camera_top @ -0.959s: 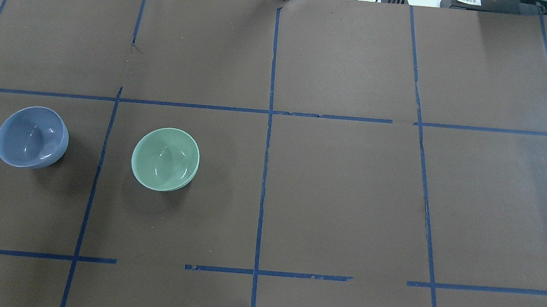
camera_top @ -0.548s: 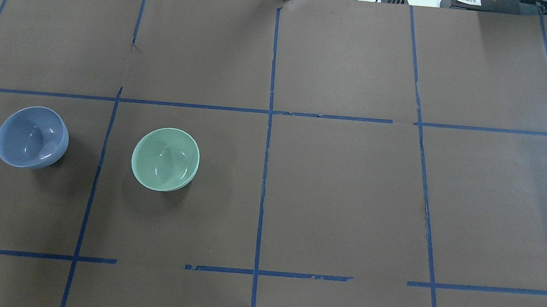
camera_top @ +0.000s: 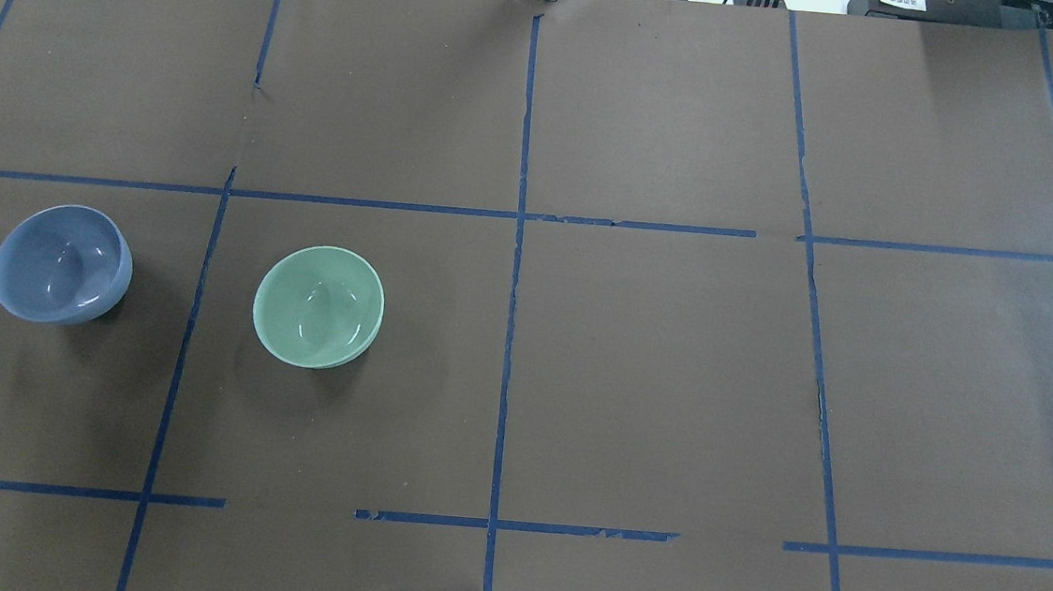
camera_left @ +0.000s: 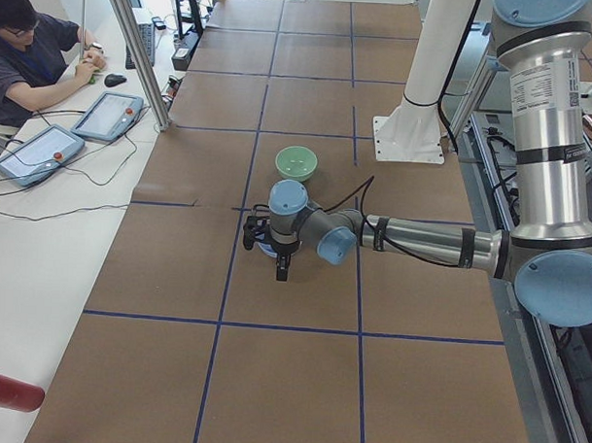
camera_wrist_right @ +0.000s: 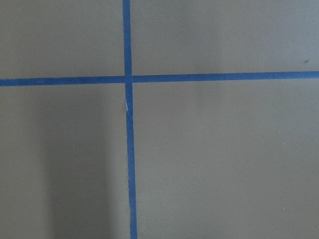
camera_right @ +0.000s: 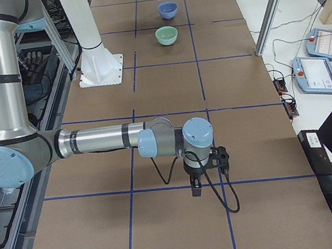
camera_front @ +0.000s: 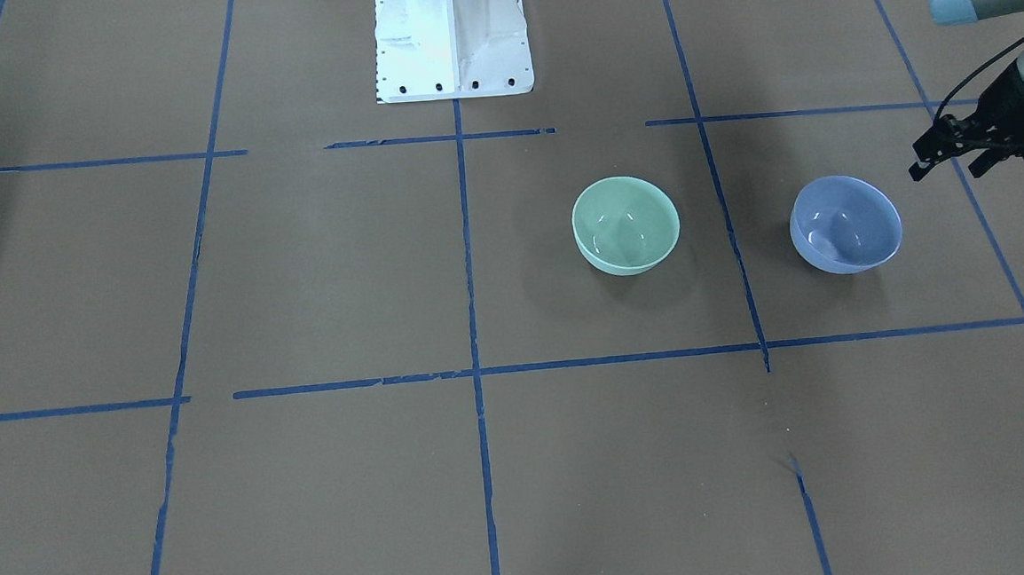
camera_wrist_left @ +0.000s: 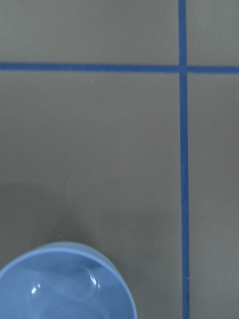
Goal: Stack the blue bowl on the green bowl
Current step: 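Lower the left gripper to the blue bowl's rim and grasp it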
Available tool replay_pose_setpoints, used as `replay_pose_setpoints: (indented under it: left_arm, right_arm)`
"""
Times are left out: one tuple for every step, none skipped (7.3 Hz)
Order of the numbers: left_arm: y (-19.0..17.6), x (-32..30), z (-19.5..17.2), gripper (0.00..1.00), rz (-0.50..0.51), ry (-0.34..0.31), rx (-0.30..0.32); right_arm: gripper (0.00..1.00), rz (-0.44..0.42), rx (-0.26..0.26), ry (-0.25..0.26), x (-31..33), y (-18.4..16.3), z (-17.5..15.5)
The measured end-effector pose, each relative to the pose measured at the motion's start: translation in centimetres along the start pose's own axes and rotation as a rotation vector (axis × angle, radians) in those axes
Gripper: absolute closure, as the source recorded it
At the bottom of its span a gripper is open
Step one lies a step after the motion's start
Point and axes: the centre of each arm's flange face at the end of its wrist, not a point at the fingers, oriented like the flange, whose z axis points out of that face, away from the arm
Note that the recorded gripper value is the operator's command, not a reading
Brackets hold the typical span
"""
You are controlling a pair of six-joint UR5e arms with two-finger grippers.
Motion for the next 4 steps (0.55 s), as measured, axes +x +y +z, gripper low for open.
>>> replay_pose_setpoints:
  left_arm:
    - [0.2, 1.4, 1.6, 0.01, -0.016, -0.005, -0.001]
    - [0.0, 2.0, 2.6, 0.01, -0.024, -0.017, 0.003]
    - [-0.3, 2.0, 3.5, 0.01, -0.032, -0.028, 0.002]
    - [-0.7, 1.9, 4.2, 0.09, -0.038, -0.035, -0.002]
  right_arm:
    - [0.00, 0.000, 0.000, 0.000, 0.0, 0.0, 0.0]
    - [0.00, -0.001, 0.000, 0.000, 0.0, 0.0, 0.0]
    - [0.00, -0.001, 0.001, 0.000, 0.0, 0.0, 0.0]
    - [0.00, -0.001, 0.001, 0.000, 0.0, 0.0, 0.0]
